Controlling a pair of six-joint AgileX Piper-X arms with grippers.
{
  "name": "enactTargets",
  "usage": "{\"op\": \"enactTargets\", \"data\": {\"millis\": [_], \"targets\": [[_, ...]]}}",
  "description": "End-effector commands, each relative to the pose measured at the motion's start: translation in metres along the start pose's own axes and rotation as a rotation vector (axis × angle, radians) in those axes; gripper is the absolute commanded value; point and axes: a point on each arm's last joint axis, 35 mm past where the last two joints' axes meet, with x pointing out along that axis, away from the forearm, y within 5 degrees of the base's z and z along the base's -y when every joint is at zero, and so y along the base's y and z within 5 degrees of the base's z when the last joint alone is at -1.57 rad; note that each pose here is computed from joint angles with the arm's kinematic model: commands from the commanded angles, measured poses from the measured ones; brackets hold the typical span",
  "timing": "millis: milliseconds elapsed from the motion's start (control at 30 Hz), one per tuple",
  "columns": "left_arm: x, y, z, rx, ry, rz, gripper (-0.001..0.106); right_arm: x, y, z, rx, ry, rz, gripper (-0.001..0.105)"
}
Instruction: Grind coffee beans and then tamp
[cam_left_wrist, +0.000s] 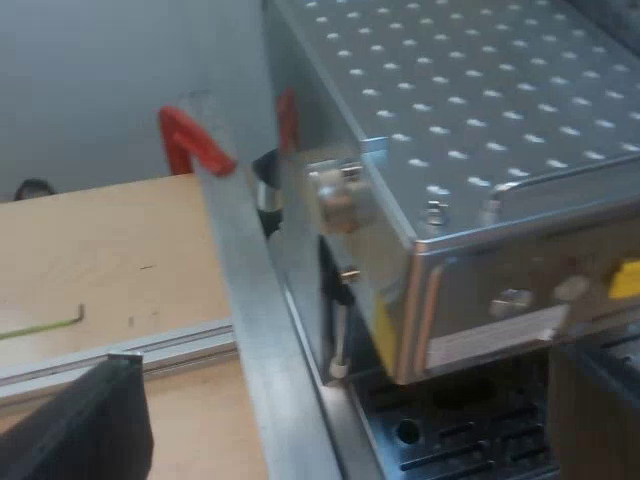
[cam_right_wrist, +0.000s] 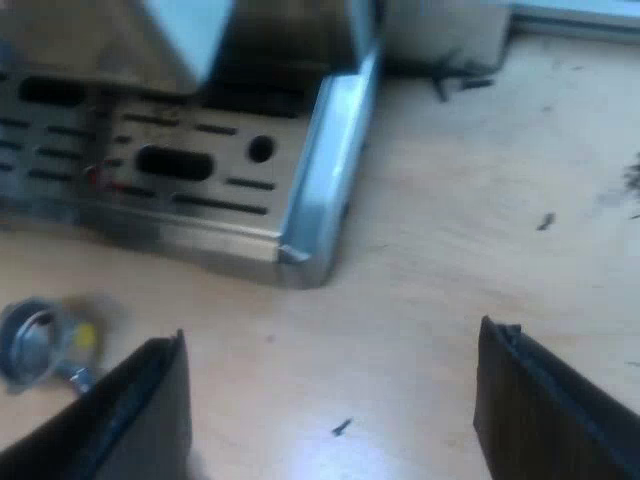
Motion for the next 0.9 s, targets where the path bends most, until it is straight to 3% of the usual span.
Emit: {"op": "enactTargets", "data": {"millis": [33, 233, 333, 633, 900], "targets": [[-0.003, 0.001, 0.002, -0.019, -0.021, 0.005, 0.081, -0.014, -0.015, -0.004, 0.007, -0.042, -0.060, 0.062], [-0.007, 0.000, 0.001, -0.018, -0.027, 0.006, 0.081, -0.026, -0.031, -0.010, 0.084, -0.074, -0.171, 0.062], [-0.016, 0.001, -0.001, -0.017, -0.050, 0.056, 0.081, -0.037, -0.032, -0.014, 0.100, -0.108, -0.207, 0.062], [-0.065, 0.004, -0.023, -0.018, -0.128, 0.260, 0.081, -0.075, -0.006, -0.039, 0.005, -0.260, -0.271, 0.062], [-0.117, 0.000, -0.048, -0.017, -0.267, 0.258, 0.081, -0.091, 0.025, -0.091, -0.063, -0.391, -0.313, 0.062]]}}
